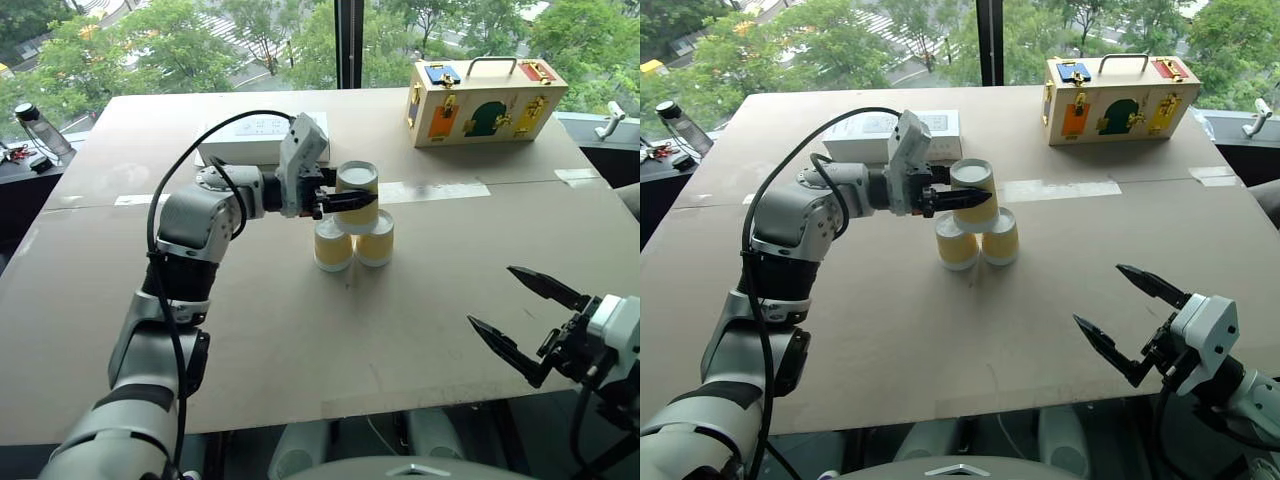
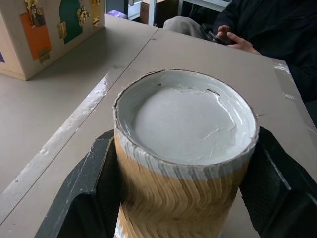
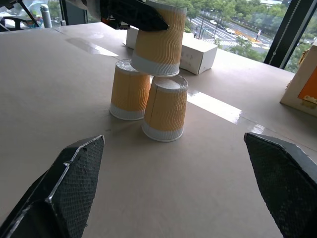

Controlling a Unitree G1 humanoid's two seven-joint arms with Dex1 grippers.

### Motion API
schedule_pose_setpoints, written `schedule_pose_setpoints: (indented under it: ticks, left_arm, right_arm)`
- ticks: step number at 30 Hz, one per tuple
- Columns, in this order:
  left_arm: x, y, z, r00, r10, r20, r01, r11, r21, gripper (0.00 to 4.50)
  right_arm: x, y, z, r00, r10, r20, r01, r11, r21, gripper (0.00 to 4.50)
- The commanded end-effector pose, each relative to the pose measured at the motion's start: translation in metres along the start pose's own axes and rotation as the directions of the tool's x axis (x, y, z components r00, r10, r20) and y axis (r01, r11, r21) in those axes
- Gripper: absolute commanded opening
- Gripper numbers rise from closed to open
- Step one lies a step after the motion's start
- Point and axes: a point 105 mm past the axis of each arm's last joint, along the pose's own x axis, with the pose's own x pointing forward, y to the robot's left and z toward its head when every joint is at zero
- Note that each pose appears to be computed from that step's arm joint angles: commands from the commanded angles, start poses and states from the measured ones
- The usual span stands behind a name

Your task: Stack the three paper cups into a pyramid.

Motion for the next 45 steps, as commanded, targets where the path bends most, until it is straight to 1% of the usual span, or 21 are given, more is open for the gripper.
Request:
schedule_pose_setpoints:
  ticks: [1,3,4,6,7,11,15,17,19,21,23,25,26,28,30,32,36,42,45]
  left_arm:
    - [0.001,-0.002,0.005,1.000,-0.003,0.020,0.002,0.999,0.053,2.58]
    - [0.002,-0.003,0.005,0.999,-0.002,0.033,0.001,0.999,0.048,2.58]
    - [0.002,-0.003,0.006,0.999,-0.006,0.039,0.004,0.999,0.046,3.61]
    - [0.001,-0.004,0.007,0.999,-0.008,0.049,0.005,0.999,0.044,4.41]
    - [0.001,-0.004,0.009,0.998,-0.001,0.056,-0.001,0.999,0.048,4.47]
    - [-0.008,-0.002,0.016,0.996,0.026,0.086,-0.031,0.998,0.058,4.47]
    - [-0.038,0.002,0.033,0.982,0.093,0.165,-0.100,0.995,0.031,4.47]
    - [-0.048,0.000,0.037,0.977,0.103,0.188,-0.108,0.994,0.017,4.47]
    - [-0.063,-0.003,0.034,0.972,0.130,0.197,-0.129,0.991,-0.018,4.47]
    - [-0.080,-0.002,0.029,0.960,0.188,0.208,-0.190,0.982,-0.011,4.47]
    - [-0.095,0.002,0.027,0.926,0.278,0.254,-0.280,0.960,-0.029,4.47]
    - [-0.103,-0.007,0.028,0.908,0.250,0.336,-0.254,0.967,-0.035,4.47]
    - [-0.106,-0.013,0.026,0.911,0.218,0.350,-0.222,0.975,-0.030,4.47]
    - [-0.116,-0.018,0.015,0.907,0.247,0.342,-0.243,0.968,-0.056,4.47]
    - [-0.128,-0.025,-0.002,0.914,0.259,0.313,-0.243,0.966,-0.089,4.47]
    - [-0.138,-0.032,-0.022,0.924,0.283,0.256,-0.265,0.959,-0.102,4.47]
    - [-0.156,-0.042,-0.060,0.921,0.356,0.158,-0.339,0.932,-0.125,4.47]
    - [-0.184,-0.063,-0.116,0.897,0.443,0.010,-0.434,0.882,-0.183,4.47]
    - [-0.190,-0.075,-0.134,0.893,0.446,-0.051,-0.447,0.873,-0.197,4.47]
  right_arm:
    - [0.002,-0.001,0.013,0.999,0.012,0.039,-0.010,0.998,-0.059,4.50]
    - [0.003,-0.002,0.015,0.999,0.024,0.043,-0.021,0.998,-0.063,4.50]
    - [0.003,-0.002,0.016,0.998,0.031,0.047,-0.028,0.998,-0.064,4.50]
    - [0.005,-0.003,0.018,0.997,0.042,0.058,-0.038,0.997,-0.062,4.50]
    - [0.006,-0.003,0.019,0.997,0.047,0.065,-0.043,0.997,-0.062,4.50]
    - [0.008,-0.002,0.023,0.993,0.073,0.091,-0.068,0.996,-0.050,4.50]
    - [0.009,-0.003,0.032,0.985,0.088,0.151,-0.085,0.996,-0.027,4.50]
    - [0.009,-0.004,0.035,0.981,0.091,0.171,-0.088,0.996,-0.022,4.50]
    - [0.009,-0.007,0.039,0.977,0.095,0.191,-0.093,0.995,-0.023,4.50]
    - [0.010,-0.008,0.040,0.974,0.103,0.203,-0.102,0.995,-0.018,4.50]
    - [0.010,-0.008,0.038,0.973,0.117,0.197,-0.116,0.993,-0.014,4.50]
    - [0.008,-0.009,0.037,0.974,0.122,0.190,-0.123,0.992,-0.010,4.50]
    - [0.008,-0.010,0.036,0.975,0.124,0.185,-0.124,0.992,-0.008,4.50]
    - [0.005,-0.012,0.033,0.977,0.130,0.168,-0.131,0.991,-0.007,4.50]
    - [0.001,-0.016,0.030,0.981,0.131,0.145,-0.132,0.991,-0.004,4.50]
    - [-0.005,-0.021,0.026,0.985,0.128,0.119,-0.129,0.992,0.000,4.50]
    - [-0.019,-0.030,0.014,0.993,0.106,0.053,-0.107,0.994,0.024,4.50]
    - [-0.057,-0.045,-0.019,0.994,0.047,-0.103,-0.039,0.996,0.080,4.50]
    - [-0.071,-0.050,-0.032,0.987,0.022,-0.158,-0.009,0.996,0.086,4.50]
